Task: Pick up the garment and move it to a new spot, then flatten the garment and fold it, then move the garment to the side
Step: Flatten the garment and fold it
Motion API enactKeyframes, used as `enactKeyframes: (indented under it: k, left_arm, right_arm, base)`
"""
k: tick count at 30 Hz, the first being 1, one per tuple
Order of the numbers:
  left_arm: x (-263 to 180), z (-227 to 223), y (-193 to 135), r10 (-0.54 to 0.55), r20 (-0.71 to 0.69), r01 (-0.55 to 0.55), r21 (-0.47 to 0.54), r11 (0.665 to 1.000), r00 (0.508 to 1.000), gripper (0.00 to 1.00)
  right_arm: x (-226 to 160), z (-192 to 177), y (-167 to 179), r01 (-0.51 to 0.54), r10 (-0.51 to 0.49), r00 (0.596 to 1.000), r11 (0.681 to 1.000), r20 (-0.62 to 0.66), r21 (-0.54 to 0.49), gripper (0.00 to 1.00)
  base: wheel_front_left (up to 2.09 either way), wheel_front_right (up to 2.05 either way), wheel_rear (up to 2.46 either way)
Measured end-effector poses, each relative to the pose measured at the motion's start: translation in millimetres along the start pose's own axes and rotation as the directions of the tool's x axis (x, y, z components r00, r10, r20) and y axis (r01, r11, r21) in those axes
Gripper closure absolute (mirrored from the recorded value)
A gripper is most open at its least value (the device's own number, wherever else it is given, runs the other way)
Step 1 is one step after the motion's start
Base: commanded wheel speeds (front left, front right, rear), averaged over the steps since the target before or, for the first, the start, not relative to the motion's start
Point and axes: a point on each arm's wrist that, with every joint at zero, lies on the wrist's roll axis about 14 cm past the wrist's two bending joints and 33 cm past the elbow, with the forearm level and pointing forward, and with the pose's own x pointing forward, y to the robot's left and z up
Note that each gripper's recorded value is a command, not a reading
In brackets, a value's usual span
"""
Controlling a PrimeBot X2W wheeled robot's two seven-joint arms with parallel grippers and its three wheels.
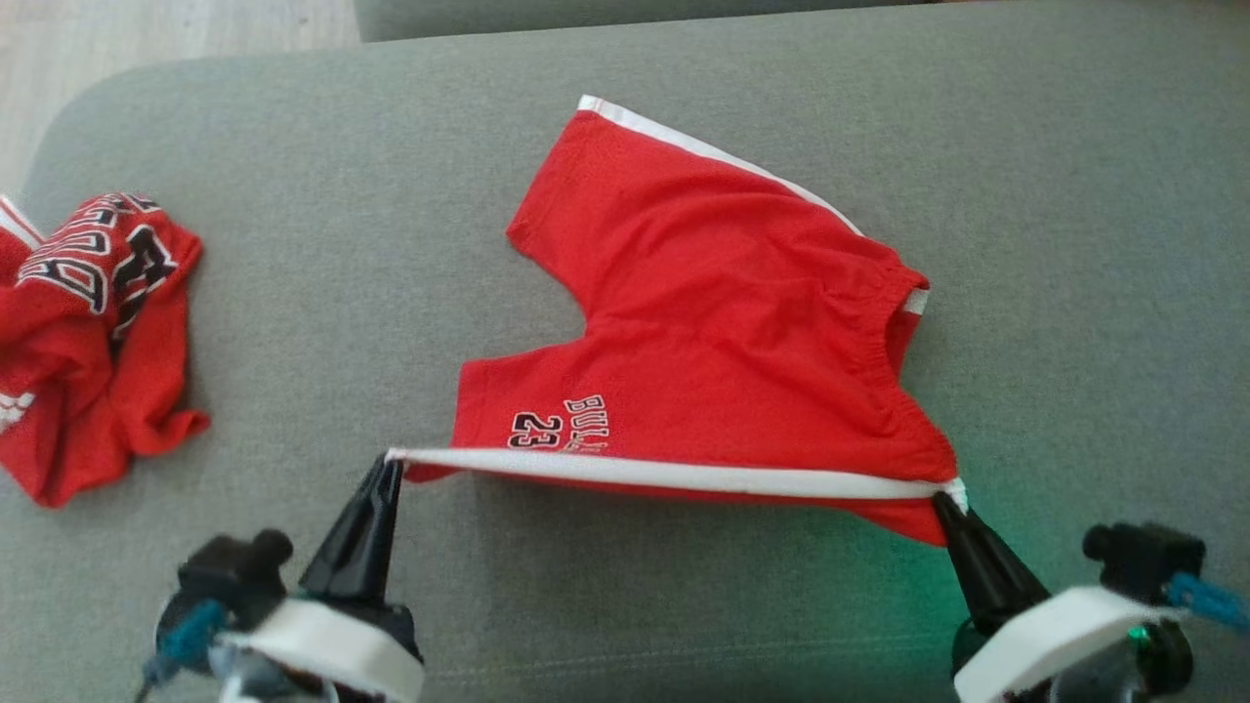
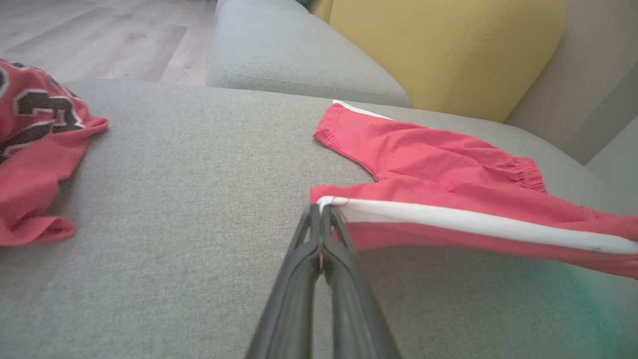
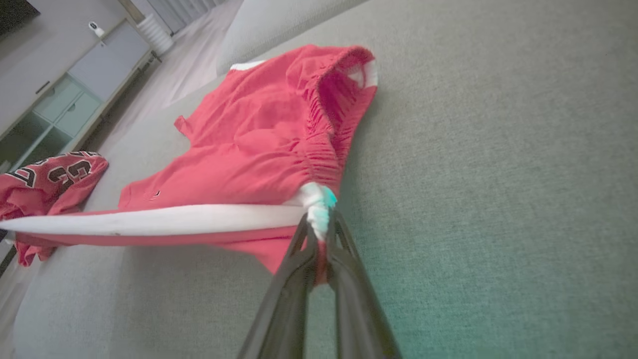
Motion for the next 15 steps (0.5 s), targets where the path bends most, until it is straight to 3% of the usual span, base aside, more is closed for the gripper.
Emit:
enactKeyframes:
  k: [15]
  left_arm:
    - [129.5,46.3,-5.7,-0.173,-0.091,0.181,0.082,0.980,0.981,1.00]
  right_arm:
    - [77.5,67.3,-0.6,-0.011,-0.003,0.991,0.995,-0.135,-0.102,1.00]
  base:
    - [0.00,0.00,0.00]
